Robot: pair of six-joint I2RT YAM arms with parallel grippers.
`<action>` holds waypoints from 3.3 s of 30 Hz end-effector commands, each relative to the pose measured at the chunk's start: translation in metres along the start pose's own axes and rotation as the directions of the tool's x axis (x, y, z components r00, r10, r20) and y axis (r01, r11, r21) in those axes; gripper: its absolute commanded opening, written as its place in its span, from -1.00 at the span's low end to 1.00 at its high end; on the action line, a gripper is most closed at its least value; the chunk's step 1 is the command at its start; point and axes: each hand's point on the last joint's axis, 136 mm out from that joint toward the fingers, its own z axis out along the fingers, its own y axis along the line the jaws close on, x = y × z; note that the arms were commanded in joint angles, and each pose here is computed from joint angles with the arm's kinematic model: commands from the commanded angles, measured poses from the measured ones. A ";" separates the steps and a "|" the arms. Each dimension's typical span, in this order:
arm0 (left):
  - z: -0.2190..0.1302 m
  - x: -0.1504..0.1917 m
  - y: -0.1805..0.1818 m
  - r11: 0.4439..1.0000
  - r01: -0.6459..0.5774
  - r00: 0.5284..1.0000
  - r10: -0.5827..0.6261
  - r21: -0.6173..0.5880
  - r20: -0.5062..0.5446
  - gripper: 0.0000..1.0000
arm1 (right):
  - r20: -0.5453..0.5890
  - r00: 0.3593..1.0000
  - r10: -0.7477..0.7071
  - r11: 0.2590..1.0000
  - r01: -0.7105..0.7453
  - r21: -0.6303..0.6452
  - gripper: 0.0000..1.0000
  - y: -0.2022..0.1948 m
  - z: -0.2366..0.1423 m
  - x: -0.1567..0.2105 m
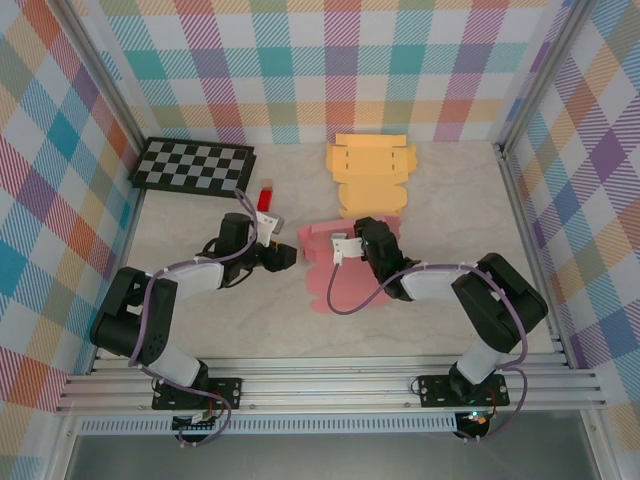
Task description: Fold the paper box
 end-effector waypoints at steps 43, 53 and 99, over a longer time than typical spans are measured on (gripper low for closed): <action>-0.020 0.019 -0.049 0.928 -0.371 0.910 0.354 0.041 0.218 0.18 | 0.217 0.969 0.120 0.990 -0.102 -0.094 -1.00 -0.004 -0.070 -0.013; -0.028 0.005 -0.073 0.896 -0.414 0.893 0.367 0.160 0.260 0.12 | 0.228 0.968 0.102 0.992 -0.081 -0.101 -1.00 0.002 -0.070 -0.017; 0.036 -0.015 -0.069 0.963 -0.227 0.944 0.254 -0.143 0.211 0.17 | 0.158 0.982 0.107 0.991 -0.093 -0.095 -1.00 0.023 -0.063 -0.027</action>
